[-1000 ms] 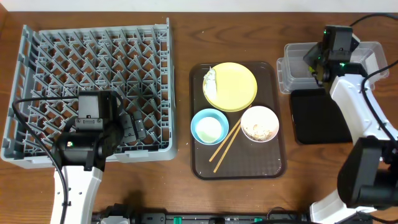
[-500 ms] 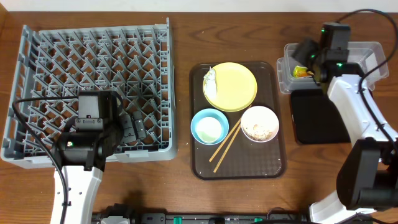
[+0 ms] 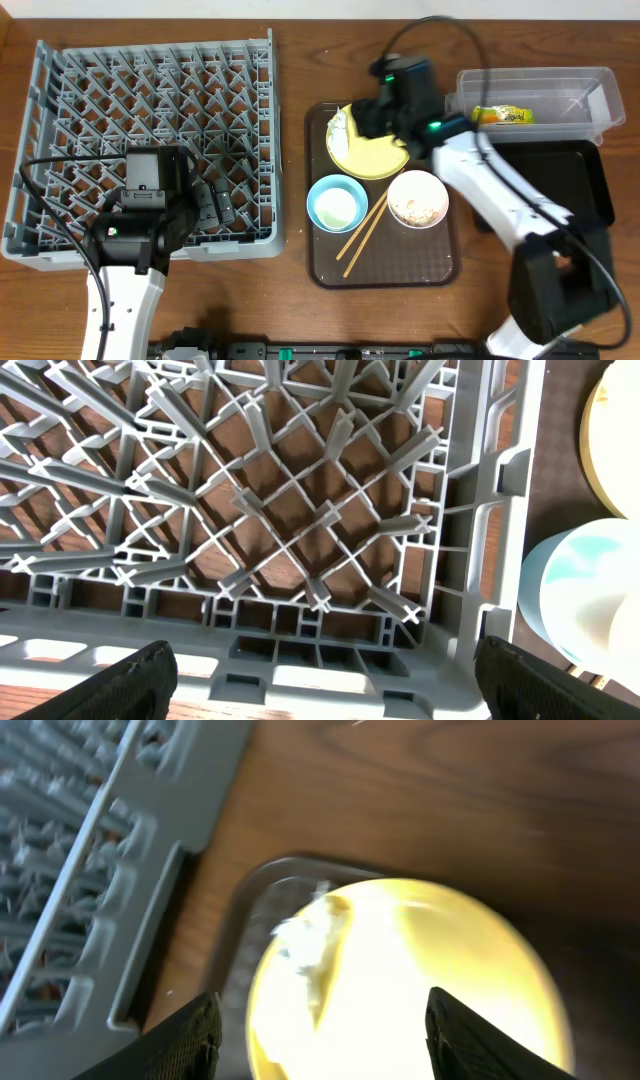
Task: Sort waste into correct bins and load items into the dishwasher rack
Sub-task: 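Reach the right gripper to the white tissue on the yellow plate, then carry the tissue with the right gripper and drop it into the clear bin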
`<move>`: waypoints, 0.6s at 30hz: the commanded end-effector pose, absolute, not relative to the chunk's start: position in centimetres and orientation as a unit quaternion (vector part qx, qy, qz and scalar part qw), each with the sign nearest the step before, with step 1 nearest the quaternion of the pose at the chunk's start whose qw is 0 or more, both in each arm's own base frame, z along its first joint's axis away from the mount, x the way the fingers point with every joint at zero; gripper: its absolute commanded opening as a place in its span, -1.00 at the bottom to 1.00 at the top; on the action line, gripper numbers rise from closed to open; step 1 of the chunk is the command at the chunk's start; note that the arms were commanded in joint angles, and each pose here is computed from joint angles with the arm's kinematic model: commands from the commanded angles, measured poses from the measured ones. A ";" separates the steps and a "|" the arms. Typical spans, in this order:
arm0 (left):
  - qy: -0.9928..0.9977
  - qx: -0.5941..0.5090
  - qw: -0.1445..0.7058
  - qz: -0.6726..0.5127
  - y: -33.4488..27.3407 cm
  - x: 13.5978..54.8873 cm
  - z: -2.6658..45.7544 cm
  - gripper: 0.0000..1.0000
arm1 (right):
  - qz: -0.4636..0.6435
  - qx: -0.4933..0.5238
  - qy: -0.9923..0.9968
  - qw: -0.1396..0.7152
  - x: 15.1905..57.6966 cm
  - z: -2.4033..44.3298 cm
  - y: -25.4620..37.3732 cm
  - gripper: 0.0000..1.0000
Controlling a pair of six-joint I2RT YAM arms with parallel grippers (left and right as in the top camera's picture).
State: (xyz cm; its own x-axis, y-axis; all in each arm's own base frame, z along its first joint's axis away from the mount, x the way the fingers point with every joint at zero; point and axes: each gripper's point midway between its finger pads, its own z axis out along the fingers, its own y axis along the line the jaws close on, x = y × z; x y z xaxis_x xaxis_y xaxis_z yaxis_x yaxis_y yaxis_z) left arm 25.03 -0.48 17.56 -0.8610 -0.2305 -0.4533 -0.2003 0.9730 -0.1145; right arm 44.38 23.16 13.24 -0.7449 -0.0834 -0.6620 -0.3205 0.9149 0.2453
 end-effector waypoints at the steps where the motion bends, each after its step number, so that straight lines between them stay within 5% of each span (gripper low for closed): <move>1: 0.961 -0.117 0.247 -0.035 -0.4 25.4 18.2 0.93 | 0.144 -0.134 0.926 0.322 44.1 9.8 24.5 0.22; 10: 0.961 -0.117 0.247 -0.035 -0.4 25.4 18.2 0.93 | 0.127 -0.126 0.943 0.280 43.5 3.4 26.2 0.04; 16: 0.961 -0.117 0.247 -0.035 -0.4 25.4 18.2 0.93 | 0.133 -0.114 0.944 0.279 43.7 2.6 26.4 -0.28; 18: 0.961 -0.117 0.247 -0.035 -0.4 25.4 18.2 0.93 | 0.137 -0.117 0.943 0.278 43.6 2.6 26.6 -0.53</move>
